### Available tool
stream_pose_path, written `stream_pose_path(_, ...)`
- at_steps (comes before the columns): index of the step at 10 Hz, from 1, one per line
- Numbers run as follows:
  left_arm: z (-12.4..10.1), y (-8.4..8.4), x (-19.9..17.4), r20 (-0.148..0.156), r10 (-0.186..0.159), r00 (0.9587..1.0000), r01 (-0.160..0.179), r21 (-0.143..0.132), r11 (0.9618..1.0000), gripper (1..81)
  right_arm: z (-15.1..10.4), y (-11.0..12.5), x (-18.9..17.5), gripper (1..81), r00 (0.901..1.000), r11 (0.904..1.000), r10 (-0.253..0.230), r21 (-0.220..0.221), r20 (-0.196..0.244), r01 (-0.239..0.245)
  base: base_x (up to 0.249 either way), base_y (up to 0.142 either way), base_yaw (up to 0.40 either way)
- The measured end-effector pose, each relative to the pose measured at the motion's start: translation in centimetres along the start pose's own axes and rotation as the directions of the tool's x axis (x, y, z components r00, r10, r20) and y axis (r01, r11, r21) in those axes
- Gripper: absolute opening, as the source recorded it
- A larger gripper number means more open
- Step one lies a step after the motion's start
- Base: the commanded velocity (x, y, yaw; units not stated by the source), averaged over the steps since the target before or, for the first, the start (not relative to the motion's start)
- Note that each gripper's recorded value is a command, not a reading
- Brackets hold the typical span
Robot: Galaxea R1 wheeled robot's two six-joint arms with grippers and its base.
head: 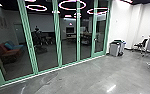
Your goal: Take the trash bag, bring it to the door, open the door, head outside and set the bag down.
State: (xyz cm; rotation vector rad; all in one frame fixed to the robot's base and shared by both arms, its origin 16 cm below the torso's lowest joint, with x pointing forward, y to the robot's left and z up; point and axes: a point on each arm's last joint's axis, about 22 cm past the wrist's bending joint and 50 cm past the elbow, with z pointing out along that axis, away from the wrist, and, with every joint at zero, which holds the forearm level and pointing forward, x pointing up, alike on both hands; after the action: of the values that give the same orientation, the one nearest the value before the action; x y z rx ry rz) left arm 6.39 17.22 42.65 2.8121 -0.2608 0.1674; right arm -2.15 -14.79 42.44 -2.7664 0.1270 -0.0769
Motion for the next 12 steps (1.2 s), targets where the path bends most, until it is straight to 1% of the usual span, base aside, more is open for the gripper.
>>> stream_pose_path(2,0.06,0.26,0.05,-0.001,0.000,1.0000,0.000,-0.003,1.0000,1.0,0.00,0.00,0.04,81.1,1.0000,1.0000,-0.001,0.000,0.000,0.001,0.112,0.000,0.000)
stream_pose_path(8,0.05,0.23,0.01,0.000,0.001,1.0000,-0.001,-0.003,1.0000,1.0,-0.05,0.17,0.04,81.1,1.0000,1.0000,0.000,-0.002,0.000,0.000,0.114,0.000,0.000)
stream_pose_path(12,0.03,0.06,0.28,-0.004,0.002,1.0000,-0.002,0.000,1.0000,1.0,-0.05,0.15,0.26,81.1,1.0000,1.0000,-0.001,-0.002,-0.002,0.001,0.114,-0.069,0.000)
